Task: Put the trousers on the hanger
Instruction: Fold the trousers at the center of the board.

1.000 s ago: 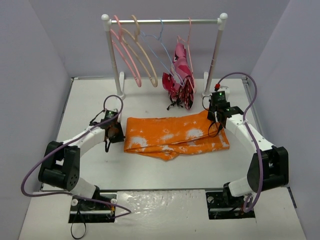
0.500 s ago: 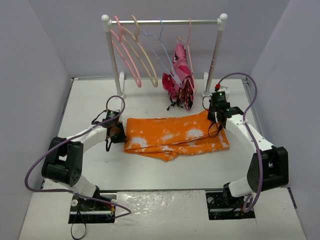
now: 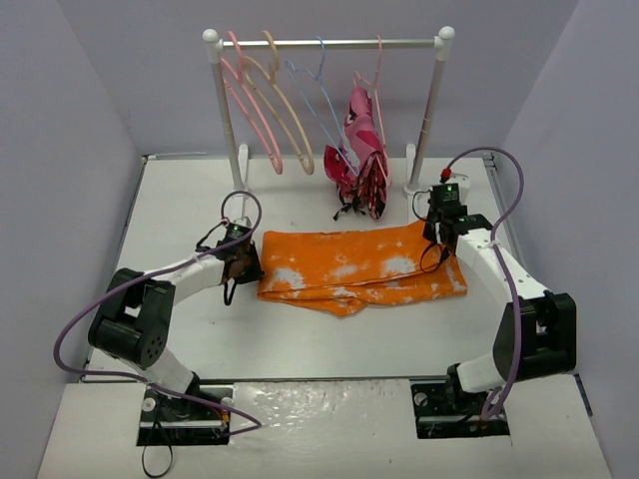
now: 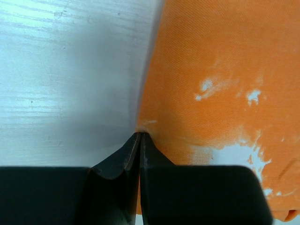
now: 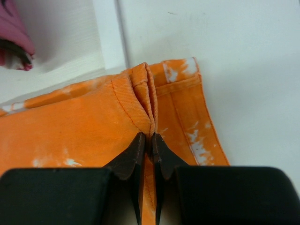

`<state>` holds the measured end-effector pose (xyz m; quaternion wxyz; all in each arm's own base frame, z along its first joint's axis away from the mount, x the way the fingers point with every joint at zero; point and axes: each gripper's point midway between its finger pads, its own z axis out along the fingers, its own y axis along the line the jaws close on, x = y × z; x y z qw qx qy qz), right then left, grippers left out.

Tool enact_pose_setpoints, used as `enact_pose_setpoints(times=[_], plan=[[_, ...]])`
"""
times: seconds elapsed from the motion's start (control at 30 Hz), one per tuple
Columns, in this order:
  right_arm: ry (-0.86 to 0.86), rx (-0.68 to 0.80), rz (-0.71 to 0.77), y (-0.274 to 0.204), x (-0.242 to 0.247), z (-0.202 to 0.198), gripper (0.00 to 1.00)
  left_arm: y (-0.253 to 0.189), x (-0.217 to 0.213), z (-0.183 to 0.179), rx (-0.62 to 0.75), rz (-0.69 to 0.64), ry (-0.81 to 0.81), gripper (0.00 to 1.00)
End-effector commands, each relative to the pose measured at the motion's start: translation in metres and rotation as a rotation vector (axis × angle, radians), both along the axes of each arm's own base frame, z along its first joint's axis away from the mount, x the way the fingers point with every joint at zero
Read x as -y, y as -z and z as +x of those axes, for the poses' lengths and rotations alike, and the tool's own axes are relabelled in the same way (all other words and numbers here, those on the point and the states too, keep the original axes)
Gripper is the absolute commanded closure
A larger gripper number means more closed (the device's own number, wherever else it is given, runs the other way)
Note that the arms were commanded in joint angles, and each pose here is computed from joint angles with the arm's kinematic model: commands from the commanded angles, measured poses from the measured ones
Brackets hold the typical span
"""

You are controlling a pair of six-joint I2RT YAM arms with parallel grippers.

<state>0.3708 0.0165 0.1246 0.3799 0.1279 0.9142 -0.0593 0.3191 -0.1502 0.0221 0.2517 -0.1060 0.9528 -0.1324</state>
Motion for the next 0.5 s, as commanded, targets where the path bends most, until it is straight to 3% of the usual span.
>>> enact_pose_setpoints(times=[0.0,0.4,0.47], plan=[[0.165,0.053,-0.033,-0.006,0.050,0.004,1.00,0.043,-0.022,-0.044,-0.165,0.101,-0.046,1.00],[0.279,-0.094,-0.046,0.062,0.070,0.004,1.00,0.033,-0.004,-0.034,-0.124,0.040,0.002,1.00],[0.289,-0.098,-0.049,0.066,0.072,0.004,0.89,0.028,0.002,-0.029,-0.117,0.029,0.025,1.00]])
